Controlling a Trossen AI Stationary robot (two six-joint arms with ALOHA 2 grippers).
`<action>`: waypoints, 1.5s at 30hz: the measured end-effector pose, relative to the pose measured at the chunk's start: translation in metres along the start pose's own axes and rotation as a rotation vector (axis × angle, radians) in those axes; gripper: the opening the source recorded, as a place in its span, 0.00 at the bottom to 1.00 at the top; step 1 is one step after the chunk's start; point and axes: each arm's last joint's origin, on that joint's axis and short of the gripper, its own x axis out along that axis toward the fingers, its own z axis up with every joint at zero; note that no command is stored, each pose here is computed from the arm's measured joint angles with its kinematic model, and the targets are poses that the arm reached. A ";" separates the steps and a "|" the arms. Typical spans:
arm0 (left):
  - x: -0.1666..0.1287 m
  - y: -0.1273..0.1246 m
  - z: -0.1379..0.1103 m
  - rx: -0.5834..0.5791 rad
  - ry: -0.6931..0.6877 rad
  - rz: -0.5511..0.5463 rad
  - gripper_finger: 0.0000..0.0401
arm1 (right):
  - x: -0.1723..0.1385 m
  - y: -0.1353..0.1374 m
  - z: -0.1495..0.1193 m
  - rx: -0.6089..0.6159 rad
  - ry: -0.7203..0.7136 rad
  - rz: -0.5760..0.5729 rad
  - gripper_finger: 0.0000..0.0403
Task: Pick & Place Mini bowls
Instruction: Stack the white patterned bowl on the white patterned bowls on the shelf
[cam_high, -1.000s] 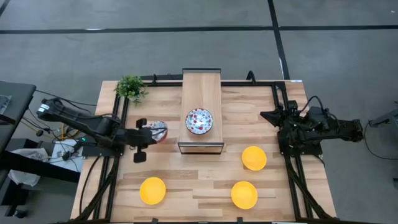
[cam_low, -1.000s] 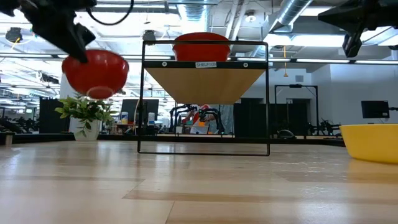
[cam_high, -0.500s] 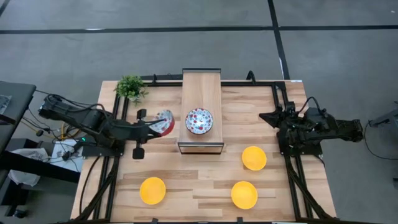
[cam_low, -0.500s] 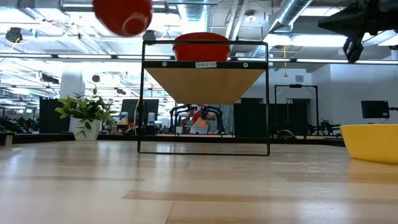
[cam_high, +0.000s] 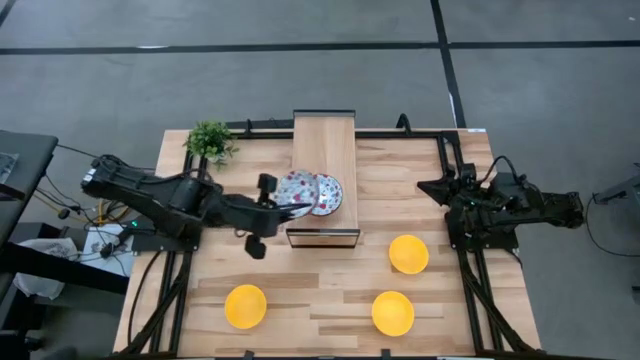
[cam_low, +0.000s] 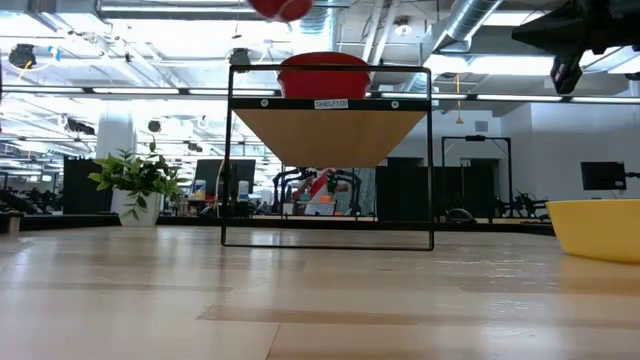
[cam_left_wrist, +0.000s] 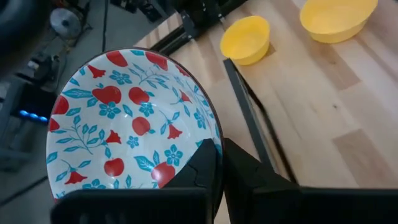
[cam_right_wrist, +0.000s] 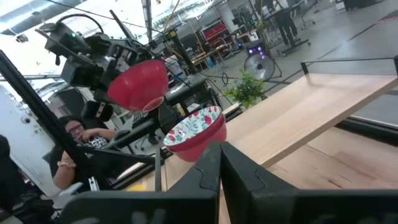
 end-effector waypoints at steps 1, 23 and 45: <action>0.003 0.003 0.003 0.015 0.000 -0.002 0.02 | 0.000 0.000 0.000 0.000 0.000 0.000 0.00; 0.065 0.054 0.007 0.089 0.225 -0.199 0.02 | 0.000 0.000 0.000 0.001 0.000 0.002 0.00; 0.085 0.044 0.007 0.025 0.249 -0.259 0.02 | 0.000 0.000 0.000 -0.001 0.003 0.000 0.00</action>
